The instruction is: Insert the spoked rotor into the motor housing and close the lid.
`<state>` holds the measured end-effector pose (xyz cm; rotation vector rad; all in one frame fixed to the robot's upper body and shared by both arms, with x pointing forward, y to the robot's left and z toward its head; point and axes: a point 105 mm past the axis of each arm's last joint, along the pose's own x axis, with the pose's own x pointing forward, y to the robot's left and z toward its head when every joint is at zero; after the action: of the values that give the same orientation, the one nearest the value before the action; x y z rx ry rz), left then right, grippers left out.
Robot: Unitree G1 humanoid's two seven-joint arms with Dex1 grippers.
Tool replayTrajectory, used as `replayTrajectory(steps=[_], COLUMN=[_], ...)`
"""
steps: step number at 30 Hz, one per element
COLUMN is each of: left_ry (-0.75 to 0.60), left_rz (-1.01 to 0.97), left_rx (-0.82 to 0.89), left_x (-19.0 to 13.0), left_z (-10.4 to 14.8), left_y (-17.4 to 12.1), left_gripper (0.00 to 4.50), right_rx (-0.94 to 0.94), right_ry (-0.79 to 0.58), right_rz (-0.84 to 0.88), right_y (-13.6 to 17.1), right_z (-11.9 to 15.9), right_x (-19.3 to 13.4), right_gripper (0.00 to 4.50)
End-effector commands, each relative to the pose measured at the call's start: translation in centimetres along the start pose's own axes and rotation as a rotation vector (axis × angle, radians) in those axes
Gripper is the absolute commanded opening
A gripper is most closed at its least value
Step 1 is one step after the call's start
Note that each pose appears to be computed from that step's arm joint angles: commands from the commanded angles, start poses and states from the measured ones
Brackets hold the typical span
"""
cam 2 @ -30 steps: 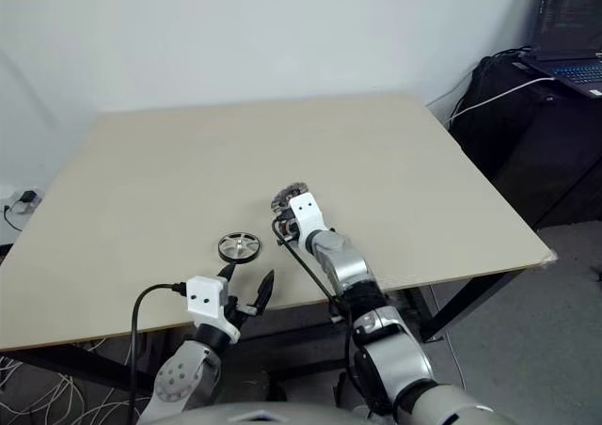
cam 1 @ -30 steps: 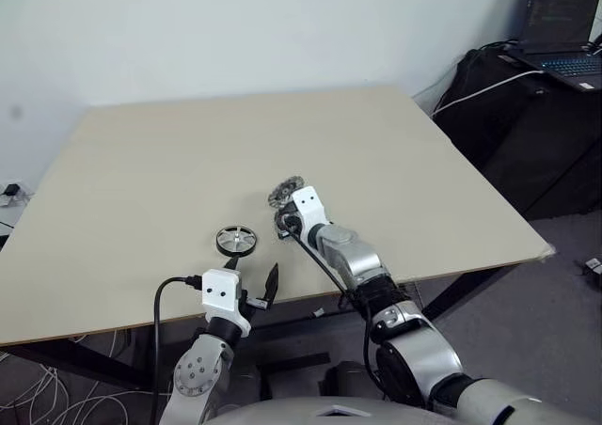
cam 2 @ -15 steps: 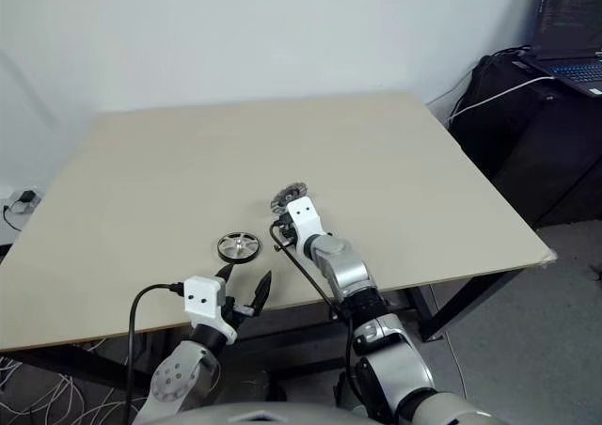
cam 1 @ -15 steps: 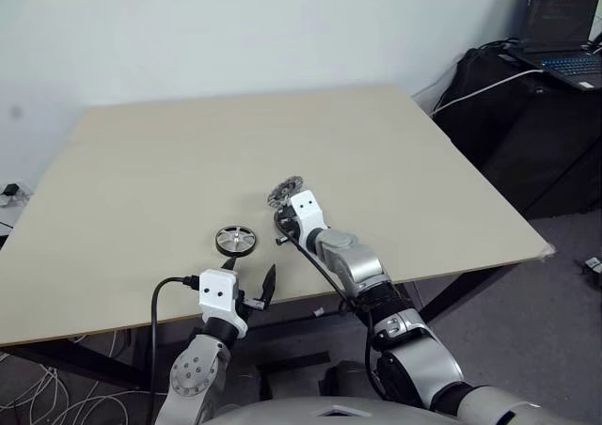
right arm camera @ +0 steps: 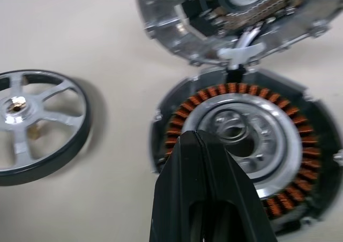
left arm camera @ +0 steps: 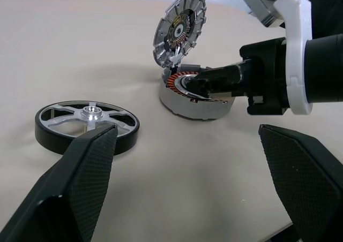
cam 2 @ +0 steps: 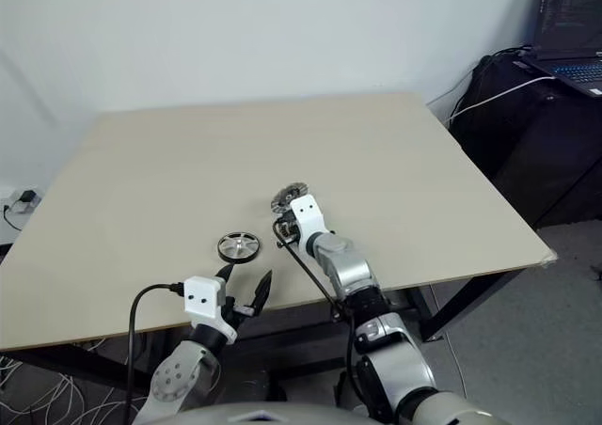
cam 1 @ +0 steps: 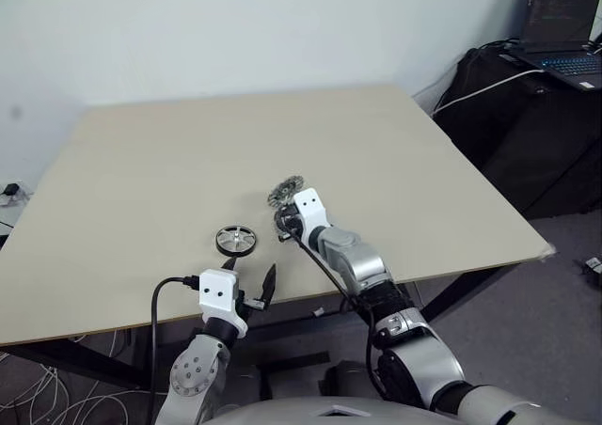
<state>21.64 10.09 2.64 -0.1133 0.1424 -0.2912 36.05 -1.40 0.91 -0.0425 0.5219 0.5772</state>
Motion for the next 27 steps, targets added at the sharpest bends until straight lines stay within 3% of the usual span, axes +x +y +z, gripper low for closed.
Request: replayTrajectory(steps=[1, 10, 27], left_ry=[-0.07, -0.066, -0.068], left_rz=[-0.021, -0.027, -0.015], left_rx=[0.001, -0.002, -0.011], left_x=[0.2, 0.1, 0.0], left_z=[1.9, 1.8, 1.8], left_y=[-0.4, -0.4, -0.4], left_gripper=[4.5, 4.5, 4.5], right_rx=[-0.005, -0.006, -0.02], right_ry=[-0.075, -0.106, -0.052], right_rz=[0.011, 0.034, -0.055], right_y=[0.3, 1.2, -0.9], right_z=[2.2, 3.2, 2.1], right_x=[-0.1, 0.4, 1.4], right_gripper=[0.01, 0.01, 0.01])
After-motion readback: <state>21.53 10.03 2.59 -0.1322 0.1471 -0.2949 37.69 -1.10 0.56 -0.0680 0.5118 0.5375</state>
